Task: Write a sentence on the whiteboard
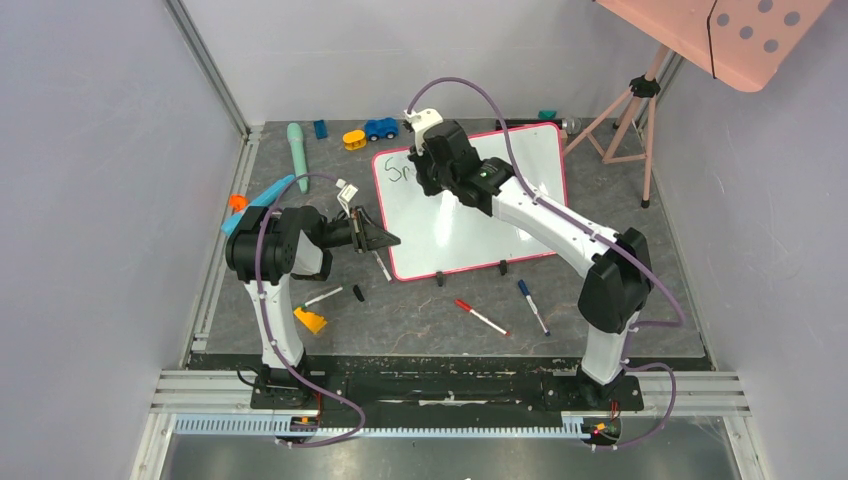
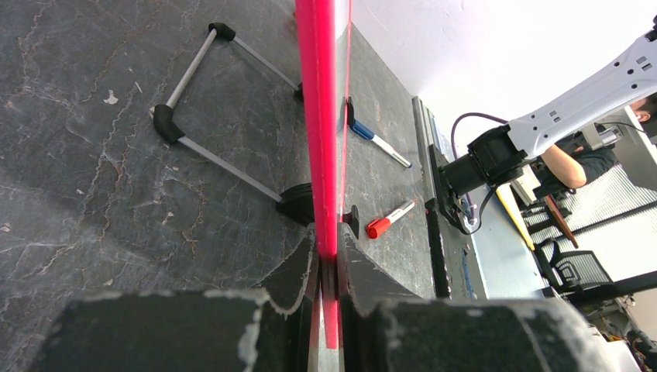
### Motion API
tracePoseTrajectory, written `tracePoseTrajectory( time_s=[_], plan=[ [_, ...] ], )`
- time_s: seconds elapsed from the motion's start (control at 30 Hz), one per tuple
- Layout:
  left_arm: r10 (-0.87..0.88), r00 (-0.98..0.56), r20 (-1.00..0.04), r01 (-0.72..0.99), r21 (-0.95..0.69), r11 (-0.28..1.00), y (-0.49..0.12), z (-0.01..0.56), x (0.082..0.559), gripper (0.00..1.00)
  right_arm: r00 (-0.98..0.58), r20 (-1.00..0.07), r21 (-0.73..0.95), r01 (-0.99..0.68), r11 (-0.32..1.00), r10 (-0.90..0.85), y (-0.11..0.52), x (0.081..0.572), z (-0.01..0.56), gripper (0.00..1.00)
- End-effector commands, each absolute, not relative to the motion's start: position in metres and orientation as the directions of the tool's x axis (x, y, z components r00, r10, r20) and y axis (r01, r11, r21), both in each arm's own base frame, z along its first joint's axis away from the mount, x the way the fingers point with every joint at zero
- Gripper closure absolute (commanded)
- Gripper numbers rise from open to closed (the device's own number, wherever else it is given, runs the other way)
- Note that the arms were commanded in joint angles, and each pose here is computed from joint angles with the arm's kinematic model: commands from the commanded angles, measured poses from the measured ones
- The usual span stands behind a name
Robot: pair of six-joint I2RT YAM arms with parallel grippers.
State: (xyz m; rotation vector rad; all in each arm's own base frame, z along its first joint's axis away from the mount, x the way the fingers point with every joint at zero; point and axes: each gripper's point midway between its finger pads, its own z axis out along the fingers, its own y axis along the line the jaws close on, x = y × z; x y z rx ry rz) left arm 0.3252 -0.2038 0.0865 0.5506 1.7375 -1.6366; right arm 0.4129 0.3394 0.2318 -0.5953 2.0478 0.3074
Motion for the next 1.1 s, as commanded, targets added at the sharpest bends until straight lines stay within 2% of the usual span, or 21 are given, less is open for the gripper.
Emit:
tracePoseTrajectory(
  time_s=[0.0,0.27,1.07],
  plan=[
    [-0.097,-0.614,-0.783,0.779,-0.621,0.084,-0.207,0.085,0.313,0.98,-0.464,-0.832,-0.045,-0.489,0.871,-0.304,0.315,0.411,0.218,1.00],
    [-0.096,-0.612,-0.785,0.781,-0.619,0.083,-0.207,0.085,0.313,0.98,-0.469,-0.831,-0.035,-0.493,0.869,-0.299,0.315,0.407,0.215,1.00],
    [-0.096,-0.612,-0.785,0.781,-0.619,0.083,-0.207,0.085,0.313,0.98,-0.447,-0.849,-0.057,-0.452,0.890,-0.281,0.309,0.437,0.236,1.00]
  ],
)
